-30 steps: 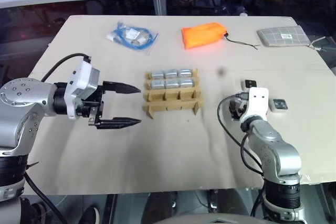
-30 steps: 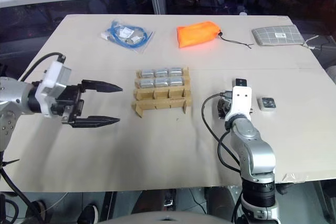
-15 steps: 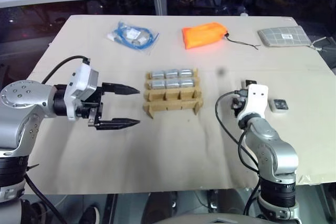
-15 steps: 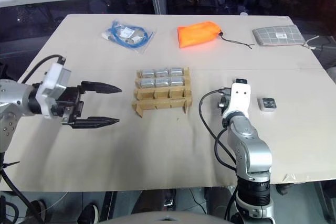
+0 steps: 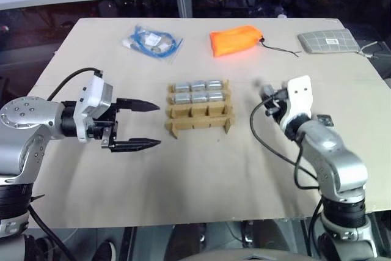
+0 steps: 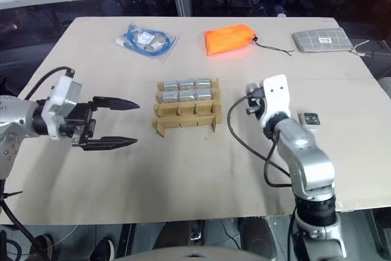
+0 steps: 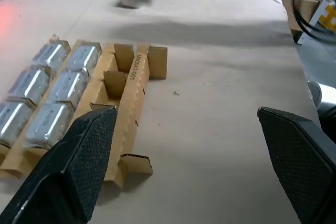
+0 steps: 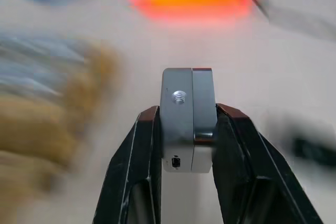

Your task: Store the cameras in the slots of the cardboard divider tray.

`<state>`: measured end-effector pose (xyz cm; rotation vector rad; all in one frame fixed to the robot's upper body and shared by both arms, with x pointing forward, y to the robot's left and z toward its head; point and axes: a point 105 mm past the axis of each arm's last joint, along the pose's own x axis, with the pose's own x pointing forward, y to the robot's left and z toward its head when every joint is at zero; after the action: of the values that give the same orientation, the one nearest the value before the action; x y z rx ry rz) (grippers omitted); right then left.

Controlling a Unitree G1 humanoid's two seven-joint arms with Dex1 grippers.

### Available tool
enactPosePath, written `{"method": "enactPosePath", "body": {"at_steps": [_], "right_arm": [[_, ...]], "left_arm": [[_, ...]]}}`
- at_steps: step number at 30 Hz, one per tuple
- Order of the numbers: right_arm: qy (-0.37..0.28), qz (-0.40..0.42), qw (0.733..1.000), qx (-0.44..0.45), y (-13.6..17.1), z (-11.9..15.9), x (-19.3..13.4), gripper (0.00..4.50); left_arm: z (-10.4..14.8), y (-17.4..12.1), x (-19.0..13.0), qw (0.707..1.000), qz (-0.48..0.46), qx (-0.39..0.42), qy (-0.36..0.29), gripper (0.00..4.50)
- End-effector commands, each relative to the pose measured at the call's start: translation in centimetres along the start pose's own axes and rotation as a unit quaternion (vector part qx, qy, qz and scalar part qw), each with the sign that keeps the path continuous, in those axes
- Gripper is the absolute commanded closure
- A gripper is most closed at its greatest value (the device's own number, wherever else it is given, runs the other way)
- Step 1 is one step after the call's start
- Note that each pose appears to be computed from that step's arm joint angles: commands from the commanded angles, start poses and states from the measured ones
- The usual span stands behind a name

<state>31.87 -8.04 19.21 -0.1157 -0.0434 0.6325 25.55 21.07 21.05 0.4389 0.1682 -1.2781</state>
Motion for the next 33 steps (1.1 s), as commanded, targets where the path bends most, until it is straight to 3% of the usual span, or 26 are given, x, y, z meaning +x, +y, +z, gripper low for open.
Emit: {"method": "enactPosePath", "body": {"at_steps": [1,5,11,18,33], "right_arm": [[-0.032,0.181,0.983,-0.03,3.8,1.9,1.0,3.72],[-0.034,0.281,0.957,-0.069,5.6,2.3,3.7,3.72],[-0.059,0.357,0.925,-0.112,8.3,3.8,9.2,3.72],[-0.022,0.44,0.883,-0.159,10.2,1.2,10.8,3.72],[0.007,0.454,0.873,-0.18,10.7,-0.8,12.4,3.72]], "left_arm": [[0.5,0.9,-2.1,0.999,0.052,0.012,0.0,0.0],[-0.3,1.8,-3.5,0.995,0.102,0.006,0.007,0.0],[-2.5,2.3,-6.4,0.983,0.179,-0.022,0.025,0.0],[-3.3,0.8,-7.7,0.979,0.196,-0.044,0.028,0.0],[-2.9,-0.3,-7.7,0.983,0.176,-0.048,0.035,0.0]]}}
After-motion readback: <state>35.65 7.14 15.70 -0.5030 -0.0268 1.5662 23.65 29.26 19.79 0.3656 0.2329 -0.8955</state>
